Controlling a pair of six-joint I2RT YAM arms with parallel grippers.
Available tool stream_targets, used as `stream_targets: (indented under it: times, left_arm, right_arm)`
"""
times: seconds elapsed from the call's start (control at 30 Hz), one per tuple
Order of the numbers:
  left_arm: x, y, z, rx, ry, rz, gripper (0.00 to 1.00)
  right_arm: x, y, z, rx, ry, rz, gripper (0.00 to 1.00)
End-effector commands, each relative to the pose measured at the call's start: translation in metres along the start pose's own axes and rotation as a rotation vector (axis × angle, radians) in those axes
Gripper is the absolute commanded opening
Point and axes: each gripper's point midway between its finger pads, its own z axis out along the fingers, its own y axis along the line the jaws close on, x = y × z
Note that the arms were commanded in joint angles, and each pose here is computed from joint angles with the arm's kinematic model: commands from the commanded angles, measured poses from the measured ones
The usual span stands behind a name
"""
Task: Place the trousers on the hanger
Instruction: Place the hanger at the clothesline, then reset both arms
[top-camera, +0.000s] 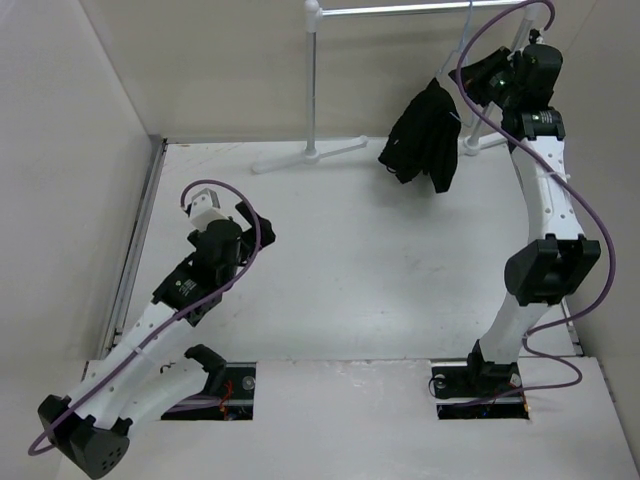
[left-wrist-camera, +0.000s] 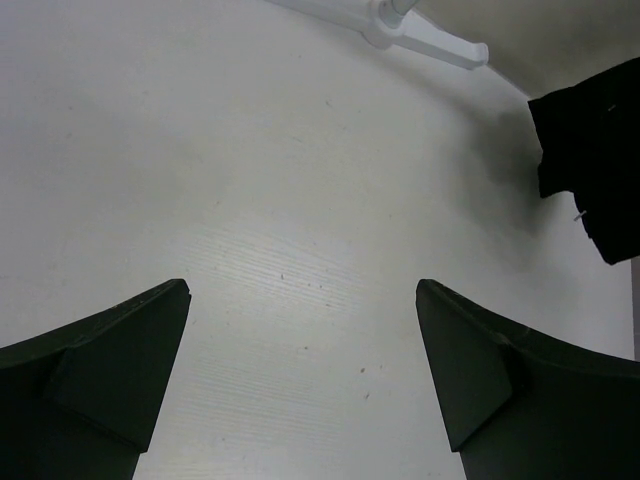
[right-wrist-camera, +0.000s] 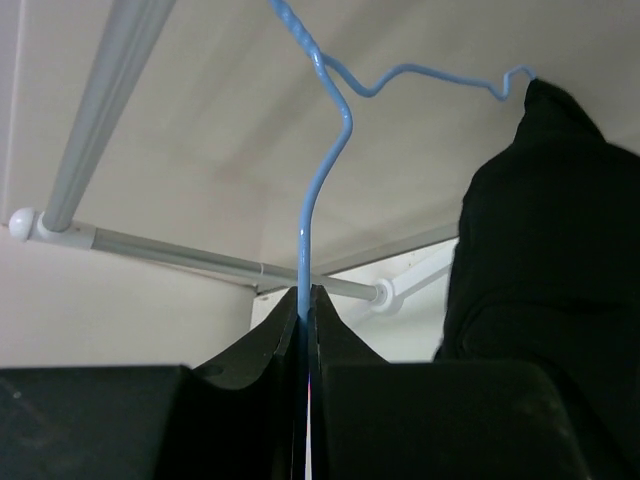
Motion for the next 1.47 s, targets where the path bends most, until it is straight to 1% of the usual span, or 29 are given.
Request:
stream_targets:
  times: [0.0, 0.03, 0.07, 0.17, 0.23, 0.27, 0.33, 0.43, 0.53, 0.63, 0.77, 0.87, 0.93, 1.0, 1.1, 1.17, 1.23, 1.33, 1.43]
  left_arm:
    - [0.013, -0.003, 0.004, 0.034, 0.061, -0.056, 1.0]
    - [0.016, -0.001, 0.006, 0.028, 0.074, -0.06, 1.0]
    - [0.019, 0.001, 0.008, 0.017, 0.087, -0.063, 1.0]
    - [0.024, 0.009, 0.012, -0.013, 0.103, -0.06, 1.0]
    - [0.024, 0.014, 0.013, -0.034, 0.104, -0.059, 1.0]
    - [0.022, 0.016, 0.014, -0.041, 0.102, -0.062, 1.0]
    - [0.019, 0.019, 0.014, -0.052, 0.1, -0.062, 1.0]
    - [0.015, 0.017, 0.016, -0.051, 0.117, -0.067, 1.0]
    - [0.015, 0.016, 0.019, -0.059, 0.144, -0.069, 1.0]
    - [0.017, 0.017, 0.021, -0.083, 0.161, -0.052, 1.0]
    - [0.02, 0.007, 0.02, -0.069, 0.179, -0.034, 1.0]
    - [0.028, 0.004, 0.02, -0.076, 0.204, -0.009, 1.0]
    - [0.039, 0.004, 0.021, -0.095, 0.236, 0.024, 1.0]
    - [0.053, 0.006, 0.023, -0.116, 0.271, 0.057, 1.0]
    - [0.071, 0.008, 0.025, -0.131, 0.314, 0.092, 1.0]
    - [0.078, 0.006, 0.026, -0.127, 0.326, 0.103, 1.0]
    - [0.083, 0.004, 0.029, -0.121, 0.335, 0.113, 1.0]
    - [0.09, 0.0, 0.033, -0.122, 0.358, 0.135, 1.0]
    - [0.095, -0.002, 0.036, -0.131, 0.376, 0.155, 1.0]
  right_arm:
    - [-0.022, 0.019, -0.004, -0.079, -0.077, -0.034, 0.14]
    - [-0.022, 0.019, -0.004, -0.079, -0.079, -0.032, 0.19]
    - [-0.021, 0.018, -0.003, -0.079, -0.073, -0.03, 0.28]
    - [-0.019, 0.02, -0.006, -0.083, -0.062, -0.03, 0.59]
    - [-0.021, 0.022, -0.011, -0.083, -0.062, -0.036, 0.77]
    - [-0.023, 0.022, -0.015, -0.081, -0.067, -0.04, 0.83]
    - [-0.028, 0.024, -0.025, -0.078, -0.083, -0.05, 0.92]
    - [-0.036, 0.023, -0.042, -0.063, -0.11, -0.056, 1.0]
    - [-0.038, 0.015, -0.063, -0.031, -0.131, -0.059, 1.0]
    - [-0.034, -0.003, -0.087, 0.032, -0.165, -0.062, 1.0]
    - [-0.028, -0.029, -0.131, 0.124, -0.25, -0.046, 1.0]
    - [-0.013, -0.052, -0.164, 0.193, -0.286, -0.026, 1.0]
    - [0.006, -0.073, -0.183, 0.243, -0.291, -0.002, 1.0]
    - [0.035, -0.1, -0.2, 0.301, -0.278, 0.038, 1.0]
    - [0.087, -0.144, -0.219, 0.385, -0.228, 0.101, 1.0]
    - [0.125, -0.178, -0.229, 0.456, -0.176, 0.137, 1.0]
    - [0.156, -0.201, -0.238, 0.51, -0.125, 0.155, 1.0]
    - [0.183, -0.212, -0.249, 0.537, -0.086, 0.152, 1.0]
    - [0.19, -0.215, -0.257, 0.555, -0.082, 0.135, 1.0]
